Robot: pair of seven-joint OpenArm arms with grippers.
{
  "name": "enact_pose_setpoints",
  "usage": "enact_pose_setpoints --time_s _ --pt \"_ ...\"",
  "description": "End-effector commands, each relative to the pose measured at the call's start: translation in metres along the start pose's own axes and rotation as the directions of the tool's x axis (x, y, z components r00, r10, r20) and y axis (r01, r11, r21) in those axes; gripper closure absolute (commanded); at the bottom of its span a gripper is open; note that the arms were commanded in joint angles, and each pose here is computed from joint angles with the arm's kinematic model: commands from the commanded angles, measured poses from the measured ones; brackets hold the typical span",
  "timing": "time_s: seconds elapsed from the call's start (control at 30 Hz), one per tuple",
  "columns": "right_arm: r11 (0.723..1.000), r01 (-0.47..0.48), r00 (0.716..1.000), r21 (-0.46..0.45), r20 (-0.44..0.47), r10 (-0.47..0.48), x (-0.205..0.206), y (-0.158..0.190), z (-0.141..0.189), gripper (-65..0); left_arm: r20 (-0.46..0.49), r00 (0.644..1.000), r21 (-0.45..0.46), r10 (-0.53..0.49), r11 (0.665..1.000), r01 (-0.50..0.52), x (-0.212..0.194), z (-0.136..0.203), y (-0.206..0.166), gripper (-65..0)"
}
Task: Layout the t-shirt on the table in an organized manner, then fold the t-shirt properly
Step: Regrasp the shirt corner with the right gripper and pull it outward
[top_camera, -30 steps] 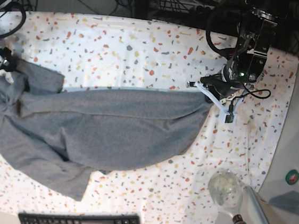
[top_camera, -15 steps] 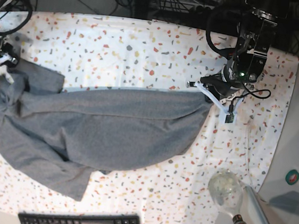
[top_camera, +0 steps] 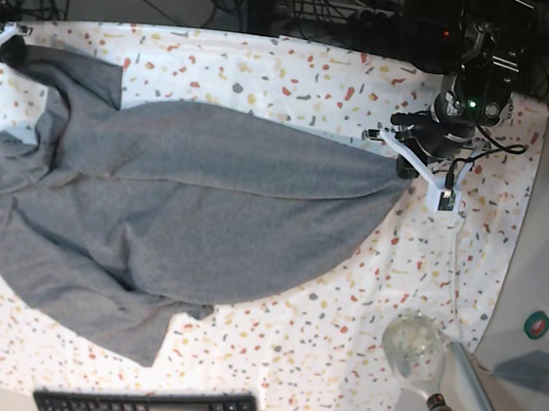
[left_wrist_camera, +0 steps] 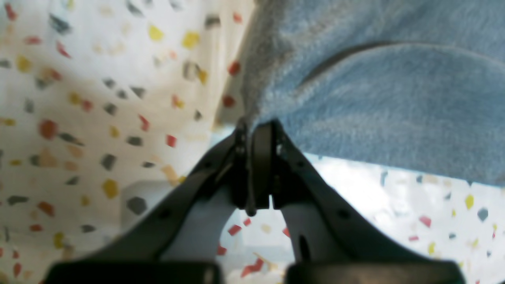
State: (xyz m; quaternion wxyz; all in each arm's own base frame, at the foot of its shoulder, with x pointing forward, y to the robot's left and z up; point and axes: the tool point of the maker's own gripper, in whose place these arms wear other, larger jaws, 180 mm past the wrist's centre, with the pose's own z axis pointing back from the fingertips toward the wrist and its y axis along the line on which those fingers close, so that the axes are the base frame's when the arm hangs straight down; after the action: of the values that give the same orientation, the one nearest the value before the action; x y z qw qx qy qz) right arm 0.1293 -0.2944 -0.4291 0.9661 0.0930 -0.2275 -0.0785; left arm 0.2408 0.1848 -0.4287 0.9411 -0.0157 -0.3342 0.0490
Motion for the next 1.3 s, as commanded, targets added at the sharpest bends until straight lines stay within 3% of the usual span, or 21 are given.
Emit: enact_pose_setpoints --time_s 0.0,0.2,0.27,0.33,0.47,0.57,0.73,0.83,1.2,1.27 --pt "1.0 -0.01 1.0 -0.012 0.012 0.01 0.004 -0.004 0.005 0.0 0.04 0.999 0.004 0.0 1.0 0.0 0.012 0.001 0.002 0.0" --pt "1.0 0.021 0.986 0.013 -0.167 -0.019 -0.028 0.001 0.0 -1.7 0.029 0.999 -0.002 0.02 1.0 -0.02 0.01 -0.005 -0.003 0.0" --pt "1.0 0.013 0.979 0.002 -0.202 -0.012 -0.033 0.0 0.005 -16.2 0.027 0.999 -0.002 0.021 1.0 -0.021 0.009 -0.006 -0.004 0.0" --pt "1.0 -0.024 0.982 -0.008 -0.188 0.022 -0.031 0.004 0.012 -24.2 0.026 0.999 -0.001 0.021 1.0 -0.021 0.009 -0.006 -0.003 0.0" --pt "0.993 -0.11 0.993 -0.052 -0.053 0.107 0.004 0.014 0.027 -24.8 0.026 0.999 -0.001 0.021 1.0 -0.021 0.009 -0.006 -0.003 0.0" --pt "0.986 -0.144 0.99 -0.086 0.0 0.144 0.026 0.016 0.029 -25.5 0.024 0.999 -0.001 0.022 1.0 -0.022 0.009 -0.006 -0.003 0.0" --pt "0.983 -0.184 0.978 -0.02 -0.103 0.181 0.032 0.034 -0.019 -37.7 -0.002 1.0 0.011 0.025 1.0 -0.025 0.0 -0.011 0.001 0.0" --pt "0.979 -0.203 0.967 -0.01 -0.159 0.199 0.026 0.039 -0.036 -37.5 -0.005 1.0 0.01 0.026 1.0 -0.026 -0.002 -0.01 0.001 0.0" --pt "0.979 -0.203 0.965 0.019 -0.164 0.204 0.011 0.057 -0.068 -37.4 -0.008 1.0 0.012 0.025 1.0 -0.025 -0.004 -0.01 0.001 0.0" --pt "0.982 -0.188 0.968 0.024 -0.168 0.189 0.011 0.057 -0.071 -32.7 -0.008 1.0 0.012 0.025 1.0 -0.025 -0.004 -0.01 0.001 0.0"
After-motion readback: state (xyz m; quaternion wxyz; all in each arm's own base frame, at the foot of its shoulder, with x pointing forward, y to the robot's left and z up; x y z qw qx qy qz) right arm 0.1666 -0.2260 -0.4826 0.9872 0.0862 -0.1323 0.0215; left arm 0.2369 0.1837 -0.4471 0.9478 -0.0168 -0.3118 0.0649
